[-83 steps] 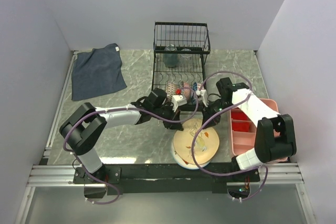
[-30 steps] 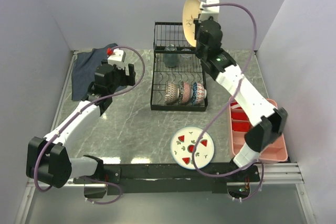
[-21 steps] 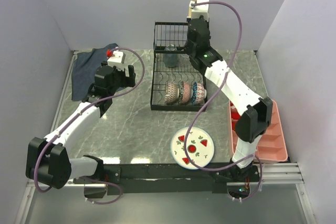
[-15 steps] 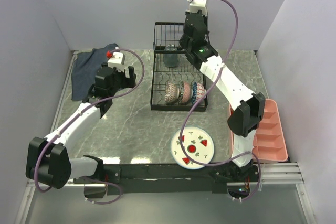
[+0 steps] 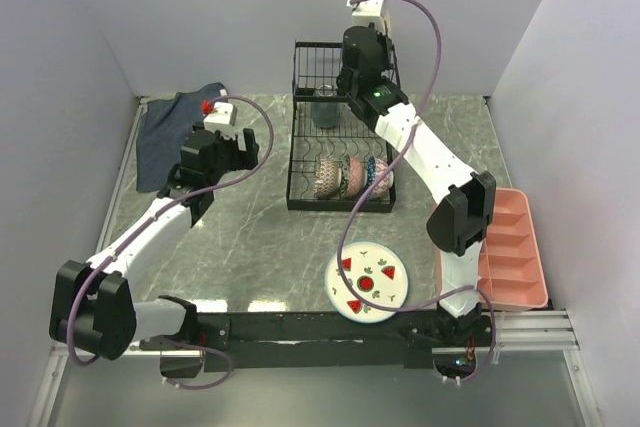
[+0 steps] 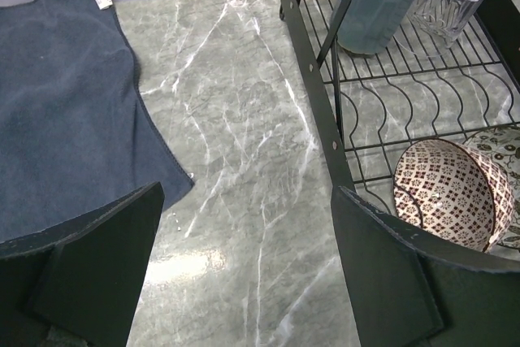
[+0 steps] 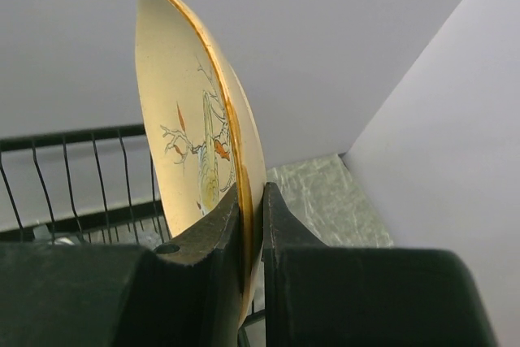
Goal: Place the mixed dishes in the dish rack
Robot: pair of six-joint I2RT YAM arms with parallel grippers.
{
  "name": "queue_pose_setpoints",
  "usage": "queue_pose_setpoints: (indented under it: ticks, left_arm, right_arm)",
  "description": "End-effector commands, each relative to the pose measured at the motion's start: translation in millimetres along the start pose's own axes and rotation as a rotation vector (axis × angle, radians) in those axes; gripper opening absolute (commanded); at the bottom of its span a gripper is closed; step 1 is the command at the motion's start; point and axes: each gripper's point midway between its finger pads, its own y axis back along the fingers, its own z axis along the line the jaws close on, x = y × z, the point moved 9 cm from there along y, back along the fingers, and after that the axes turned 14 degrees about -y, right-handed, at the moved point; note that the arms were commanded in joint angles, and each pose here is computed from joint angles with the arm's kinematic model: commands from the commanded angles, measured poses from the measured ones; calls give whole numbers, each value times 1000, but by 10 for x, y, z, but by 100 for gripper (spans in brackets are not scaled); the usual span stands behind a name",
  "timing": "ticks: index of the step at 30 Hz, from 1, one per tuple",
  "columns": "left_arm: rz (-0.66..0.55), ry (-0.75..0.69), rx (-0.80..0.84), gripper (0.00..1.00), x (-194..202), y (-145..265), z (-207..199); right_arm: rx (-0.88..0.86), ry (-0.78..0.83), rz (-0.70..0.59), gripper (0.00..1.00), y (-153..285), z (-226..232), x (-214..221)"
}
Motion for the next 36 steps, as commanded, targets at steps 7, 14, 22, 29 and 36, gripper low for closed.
queue_pose_setpoints:
  ticks: [7,14,22,29,36]
  left_arm:
    - [-51,25,15,91,-99,-5,-1]
    - [-41,28,24,91,-105,-45,-12]
    - [-34,48,41,91,-82,-135,-42]
    - [-34,54,47,92,-82,-146,-50]
    - [-45,63,46,92,-76,-122,-54]
  right_arm:
    - [47,-158,-57,0,-79,-108,-268]
    - [88,-191,-34,0,-41,-226,-316]
    - [122,-167,-33,0,66,-392,-383]
    - [125,-163,-45,0,171,-464,-450]
    - [118,-131,-43,0,208,-417,-450]
